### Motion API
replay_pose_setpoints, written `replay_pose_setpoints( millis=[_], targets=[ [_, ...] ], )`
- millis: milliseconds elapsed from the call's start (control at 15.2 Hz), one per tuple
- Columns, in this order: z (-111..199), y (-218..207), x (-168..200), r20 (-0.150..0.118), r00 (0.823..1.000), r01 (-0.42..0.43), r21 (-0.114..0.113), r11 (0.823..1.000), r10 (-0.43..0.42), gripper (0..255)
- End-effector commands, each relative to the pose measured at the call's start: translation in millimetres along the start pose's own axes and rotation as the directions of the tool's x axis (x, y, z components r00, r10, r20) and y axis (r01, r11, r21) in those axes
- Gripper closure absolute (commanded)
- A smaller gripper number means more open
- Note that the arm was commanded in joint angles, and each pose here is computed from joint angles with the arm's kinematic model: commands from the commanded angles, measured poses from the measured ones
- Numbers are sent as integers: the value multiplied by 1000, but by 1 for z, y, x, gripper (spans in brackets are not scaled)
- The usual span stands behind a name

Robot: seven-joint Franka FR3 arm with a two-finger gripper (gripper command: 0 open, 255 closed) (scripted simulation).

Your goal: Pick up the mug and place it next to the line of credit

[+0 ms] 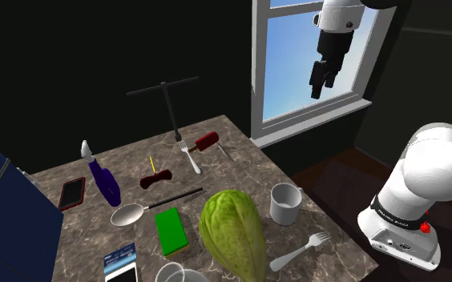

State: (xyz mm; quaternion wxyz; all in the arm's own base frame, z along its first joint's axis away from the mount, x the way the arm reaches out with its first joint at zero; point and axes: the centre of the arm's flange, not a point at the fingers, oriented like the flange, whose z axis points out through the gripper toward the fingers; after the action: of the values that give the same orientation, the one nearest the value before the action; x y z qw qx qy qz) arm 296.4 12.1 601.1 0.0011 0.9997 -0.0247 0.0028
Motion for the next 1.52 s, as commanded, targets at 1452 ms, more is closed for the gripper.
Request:
replay_pose_setpoints(
  millis=[1452],
  targets=[
    [174, -240, -31, 40, 996, 88, -62, 994, -86, 0]
  ],
)
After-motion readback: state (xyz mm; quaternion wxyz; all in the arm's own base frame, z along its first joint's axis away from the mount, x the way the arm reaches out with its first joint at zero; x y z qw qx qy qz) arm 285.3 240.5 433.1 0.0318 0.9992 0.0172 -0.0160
